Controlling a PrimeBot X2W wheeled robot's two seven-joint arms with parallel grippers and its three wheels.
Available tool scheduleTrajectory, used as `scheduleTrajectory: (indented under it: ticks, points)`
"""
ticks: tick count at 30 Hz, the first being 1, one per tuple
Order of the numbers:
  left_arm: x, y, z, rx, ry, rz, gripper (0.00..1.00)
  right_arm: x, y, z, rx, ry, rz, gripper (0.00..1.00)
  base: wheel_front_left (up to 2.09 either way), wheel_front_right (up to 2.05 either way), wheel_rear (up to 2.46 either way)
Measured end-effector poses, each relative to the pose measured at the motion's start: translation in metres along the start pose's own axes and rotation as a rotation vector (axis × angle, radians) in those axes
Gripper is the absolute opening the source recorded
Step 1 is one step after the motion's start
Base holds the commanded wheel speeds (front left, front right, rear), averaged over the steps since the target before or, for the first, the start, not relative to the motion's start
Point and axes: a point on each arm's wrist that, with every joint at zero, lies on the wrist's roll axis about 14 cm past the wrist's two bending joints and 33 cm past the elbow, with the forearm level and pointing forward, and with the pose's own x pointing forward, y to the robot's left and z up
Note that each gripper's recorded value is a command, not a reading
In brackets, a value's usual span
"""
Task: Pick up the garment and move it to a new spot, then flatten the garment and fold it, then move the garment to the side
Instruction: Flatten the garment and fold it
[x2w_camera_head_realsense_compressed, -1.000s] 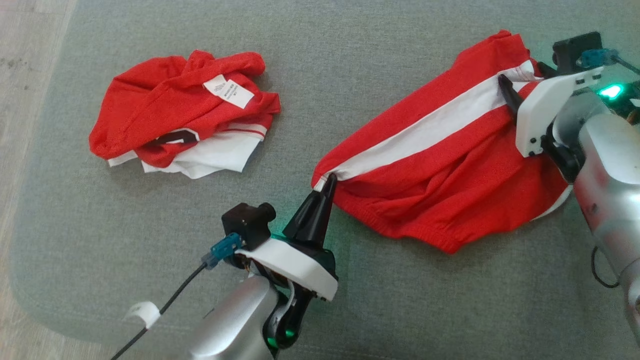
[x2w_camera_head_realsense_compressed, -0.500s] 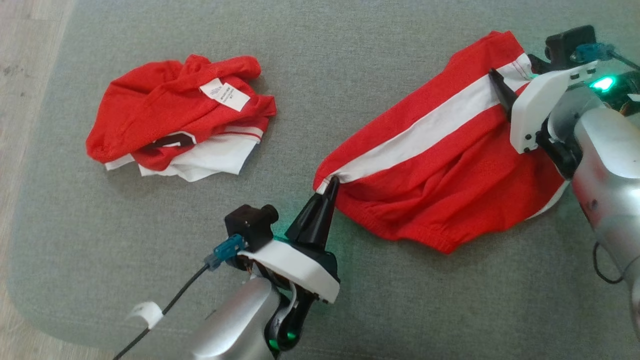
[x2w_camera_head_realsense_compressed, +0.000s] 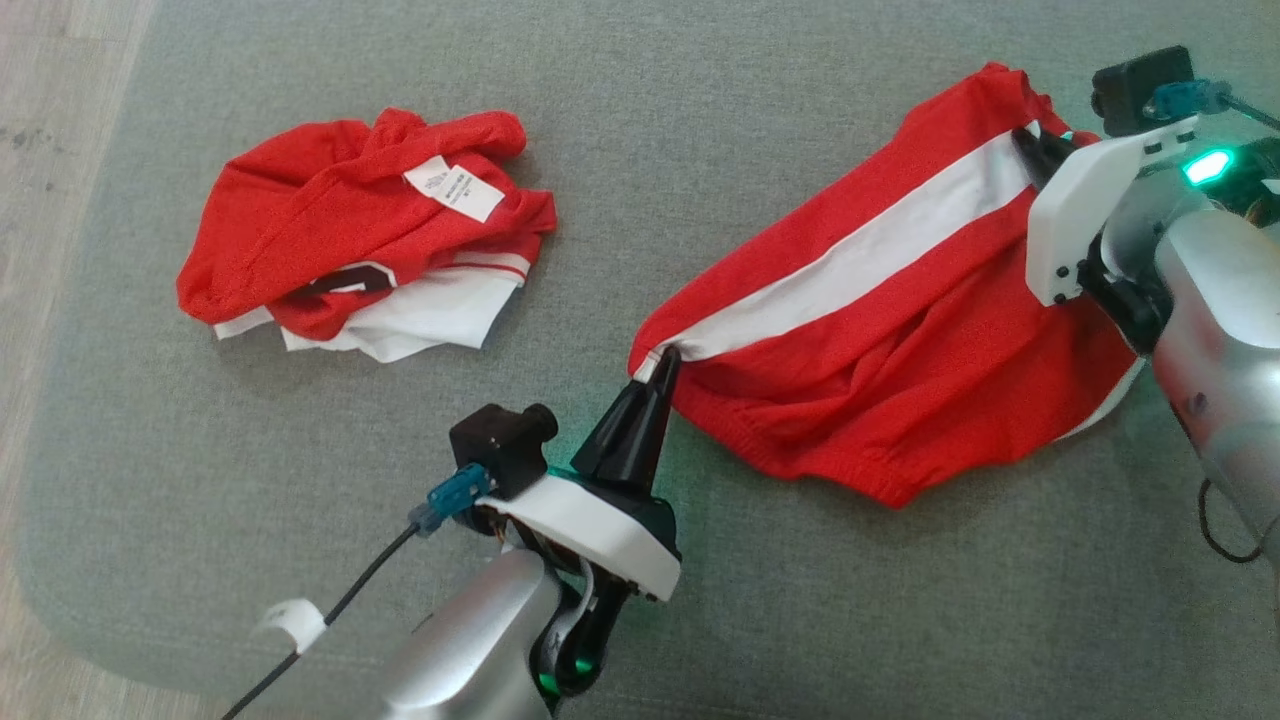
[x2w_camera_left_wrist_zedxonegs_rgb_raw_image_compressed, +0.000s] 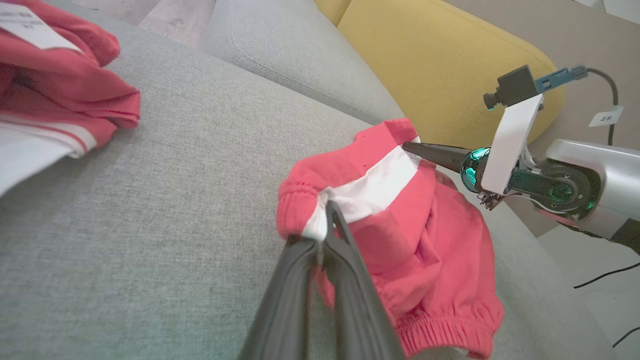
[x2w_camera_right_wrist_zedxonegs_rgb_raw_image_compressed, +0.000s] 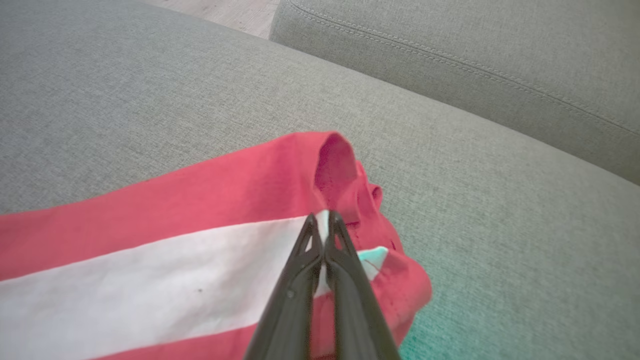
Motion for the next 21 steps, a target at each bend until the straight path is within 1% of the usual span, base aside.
scheduleTrajectory:
  ticks: [5, 12, 14, 17, 21]
  points:
    - [0.0, -0.003, 0.002, 0.002, -0.004, -0.006, 0.0, -0.006, -0.004, 0.003, 0.012, -0.019, -0.01, 0.0, 0.0, 0.0, 0.0]
    - [-0.004, -0.004, 0.016, 0.058, -0.033, -0.022, 0.0, -0.034, -0.018, 0.033, 0.06, -0.151, -0.044, 0.0, 0.0, 0.0, 0.0]
    - [-0.006, -0.001, 0.025, 0.093, -0.046, -0.024, 0.0, -0.047, -0.022, 0.045, 0.078, -0.203, -0.054, 0.0, 0.0, 0.0, 0.0]
    - [-0.005, -0.004, 0.044, 0.177, -0.067, -0.053, 0.0, -0.07, -0.032, 0.065, 0.12, -0.295, -0.072, 0.0, 0.0, 0.0, 0.0]
    - [0.001, -0.018, 0.09, 0.291, -0.142, -0.103, 0.0, -0.109, -0.047, 0.095, 0.172, -0.45, -0.101, 0.0, 0.0, 0.0, 0.0]
